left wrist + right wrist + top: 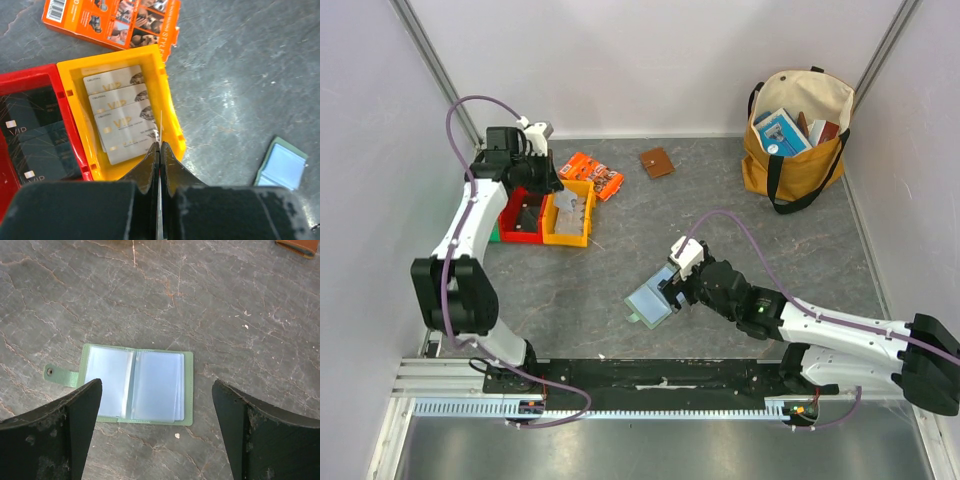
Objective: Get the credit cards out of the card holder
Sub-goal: Place the credit card in the storage box.
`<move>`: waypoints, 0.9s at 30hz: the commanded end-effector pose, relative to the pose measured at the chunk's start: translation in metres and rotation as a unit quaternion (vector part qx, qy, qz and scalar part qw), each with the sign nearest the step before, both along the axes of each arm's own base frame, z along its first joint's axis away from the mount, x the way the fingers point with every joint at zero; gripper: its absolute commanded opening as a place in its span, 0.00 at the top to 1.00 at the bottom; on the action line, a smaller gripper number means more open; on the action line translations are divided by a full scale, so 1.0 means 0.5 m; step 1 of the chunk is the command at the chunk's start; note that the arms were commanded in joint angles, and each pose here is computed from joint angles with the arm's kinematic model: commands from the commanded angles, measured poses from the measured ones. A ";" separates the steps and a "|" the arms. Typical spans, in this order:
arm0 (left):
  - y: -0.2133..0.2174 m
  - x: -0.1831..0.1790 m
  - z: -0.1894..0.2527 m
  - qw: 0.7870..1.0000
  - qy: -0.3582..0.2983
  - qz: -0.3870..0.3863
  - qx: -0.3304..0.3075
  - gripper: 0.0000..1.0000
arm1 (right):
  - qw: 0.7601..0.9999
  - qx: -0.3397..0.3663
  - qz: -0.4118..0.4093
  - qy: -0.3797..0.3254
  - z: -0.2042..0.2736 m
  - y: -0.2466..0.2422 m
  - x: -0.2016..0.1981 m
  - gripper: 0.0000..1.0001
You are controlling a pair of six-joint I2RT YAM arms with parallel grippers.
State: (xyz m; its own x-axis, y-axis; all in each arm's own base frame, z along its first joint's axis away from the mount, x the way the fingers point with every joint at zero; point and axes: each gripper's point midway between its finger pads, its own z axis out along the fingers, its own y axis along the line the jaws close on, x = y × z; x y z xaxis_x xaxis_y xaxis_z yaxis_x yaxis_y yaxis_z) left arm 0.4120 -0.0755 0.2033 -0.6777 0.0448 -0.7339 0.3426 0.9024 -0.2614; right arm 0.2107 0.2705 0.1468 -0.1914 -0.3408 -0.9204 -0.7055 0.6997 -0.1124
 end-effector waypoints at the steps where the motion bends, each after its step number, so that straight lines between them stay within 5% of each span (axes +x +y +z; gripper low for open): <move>1: 0.023 0.027 -0.048 0.998 0.038 -0.018 0.045 0.98 | 1.000 0.022 -0.004 0.013 0.004 0.000 0.000 0.02; 16: -0.005 0.078 -0.199 0.991 0.127 -0.034 0.005 0.96 | 0.997 0.031 -0.042 0.059 -0.036 -0.028 0.038 0.02; 25: 0.040 0.081 -0.131 0.994 0.083 0.052 0.057 0.59 | 0.989 0.027 -0.069 0.131 -0.088 -0.022 0.048 0.03; 26: 0.041 0.079 -0.114 0.994 0.072 0.059 0.062 0.42 | 0.987 0.026 -0.073 0.142 -0.096 -0.023 0.050 0.04; 27: 0.041 0.077 -0.082 0.994 0.052 0.069 0.067 0.41 | 0.984 0.024 -0.080 0.156 -0.108 -0.025 0.051 0.06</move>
